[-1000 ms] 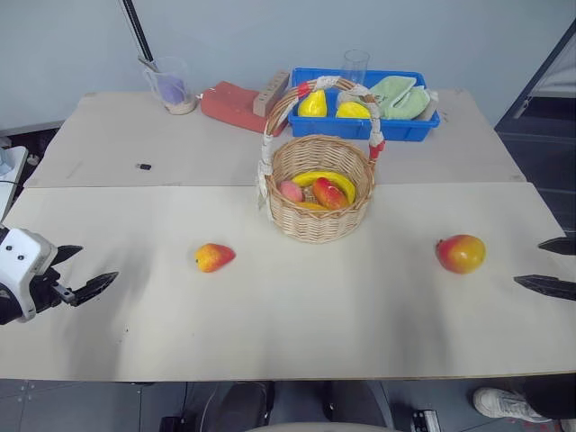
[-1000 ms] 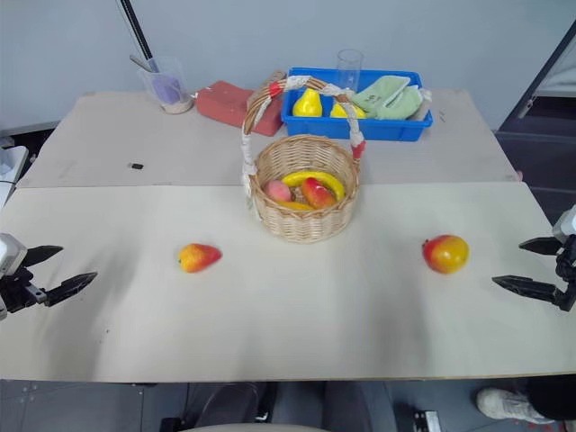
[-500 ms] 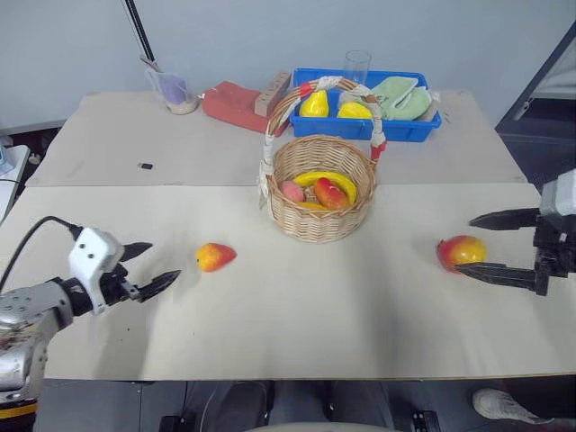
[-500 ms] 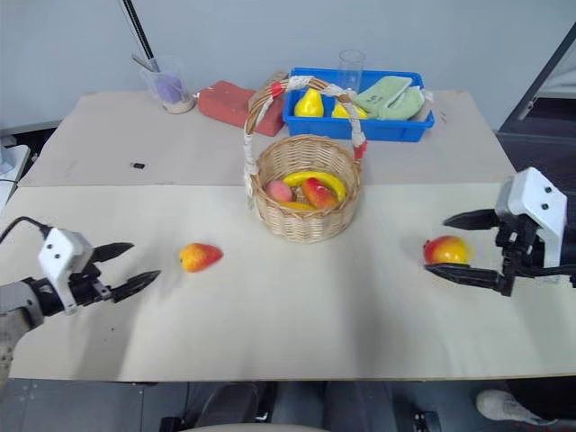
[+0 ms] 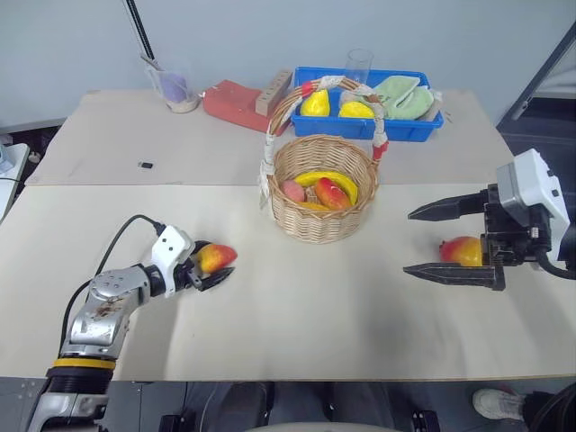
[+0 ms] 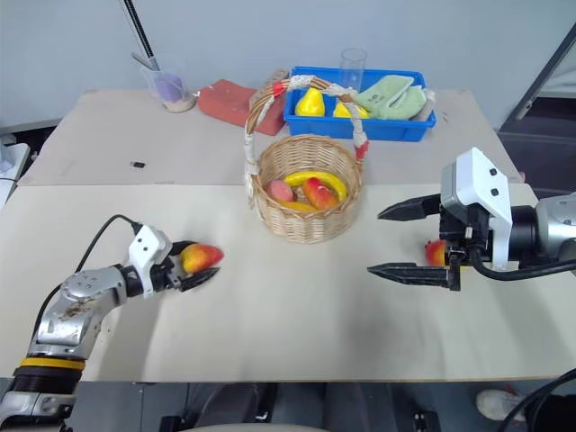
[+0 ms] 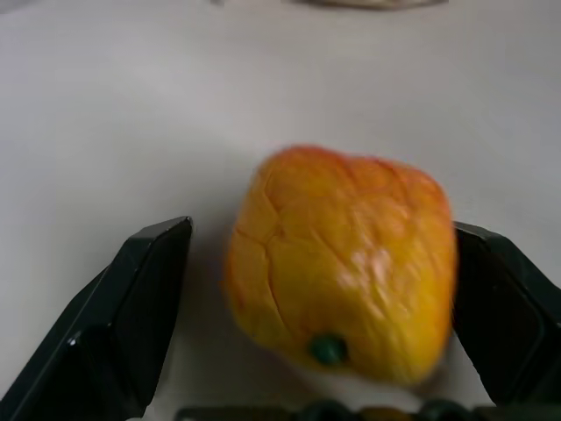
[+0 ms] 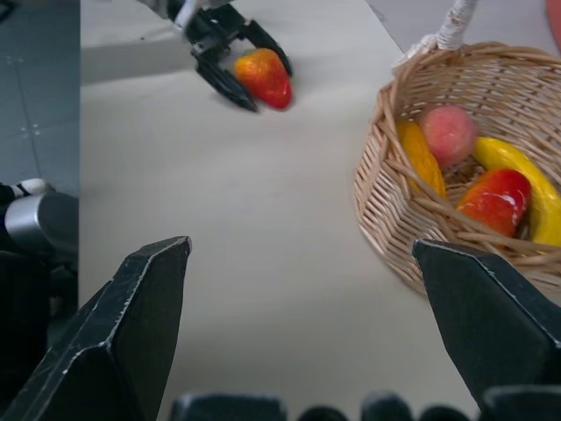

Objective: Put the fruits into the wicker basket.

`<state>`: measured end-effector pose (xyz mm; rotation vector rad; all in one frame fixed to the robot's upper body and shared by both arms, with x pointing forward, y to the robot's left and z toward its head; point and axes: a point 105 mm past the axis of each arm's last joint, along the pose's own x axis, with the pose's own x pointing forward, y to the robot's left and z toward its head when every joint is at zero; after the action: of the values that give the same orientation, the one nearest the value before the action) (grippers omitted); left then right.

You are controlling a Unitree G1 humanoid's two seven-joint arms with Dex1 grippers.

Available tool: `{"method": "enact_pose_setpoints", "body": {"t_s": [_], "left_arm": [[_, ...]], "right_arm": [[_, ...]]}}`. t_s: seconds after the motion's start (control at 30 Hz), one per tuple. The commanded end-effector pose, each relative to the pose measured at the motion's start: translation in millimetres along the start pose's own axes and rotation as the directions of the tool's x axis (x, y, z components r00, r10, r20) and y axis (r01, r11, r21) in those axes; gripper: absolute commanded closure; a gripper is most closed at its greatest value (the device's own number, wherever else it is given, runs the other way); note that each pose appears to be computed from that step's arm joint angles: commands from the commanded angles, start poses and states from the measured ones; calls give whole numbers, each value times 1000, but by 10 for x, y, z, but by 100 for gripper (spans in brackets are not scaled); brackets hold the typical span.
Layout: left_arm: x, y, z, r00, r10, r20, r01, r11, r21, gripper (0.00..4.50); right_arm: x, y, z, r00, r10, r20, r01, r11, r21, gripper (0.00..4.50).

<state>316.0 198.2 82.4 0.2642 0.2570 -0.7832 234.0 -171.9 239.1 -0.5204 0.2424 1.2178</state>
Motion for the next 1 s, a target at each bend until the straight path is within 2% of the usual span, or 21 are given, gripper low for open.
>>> {"method": "enact_pose_setpoints", "body": {"t_s": [0.03,0.07,0.13,0.17,0.27,0.3,0.43,0.53,0.7,0.8,1.0], "left_arm": [[52,32,73,1000,3,30,-4,1000,31,0],[64,45,77,999,7,38,-9,1000,30,0],[71,56,79,999,10,45,-11,999,31,56],[69,52,79,999,6,47,-7,1000,28,89],[43,29,98,998,-9,59,8,1000,22,236],[18,13,150,997,-20,72,18,1000,26,261],[-92,-68,430,989,-66,136,61,997,43,265],[-42,-386,1040,943,-225,247,188,968,164,265],[346,-552,1678,897,-260,358,134,931,338,265],[641,-647,1885,885,-268,381,92,903,420,265],[1061,-613,1957,890,-199,411,-30,873,487,265]], "right_arm": [[-11,11,81,1000,-7,18,8,1000,-27,3],[-6,15,89,1000,-7,23,8,1000,-28,3],[-5,21,95,1000,-8,26,9,1000,-29,0],[-7,21,95,1000,-11,26,12,1000,-29,0],[-20,19,93,999,-22,25,22,999,-29,0],[-29,17,87,999,-29,21,29,999,-30,0],[-84,16,77,998,-58,8,59,998,-30,0],[-211,6,98,992,-129,5,129,991,-22,0],[-310,-5,111,977,-214,14,214,977,-8,0],[-312,3,111,971,-238,20,238,971,6,0],[-294,-2,135,959,-279,43,279,960,8,0]]}}
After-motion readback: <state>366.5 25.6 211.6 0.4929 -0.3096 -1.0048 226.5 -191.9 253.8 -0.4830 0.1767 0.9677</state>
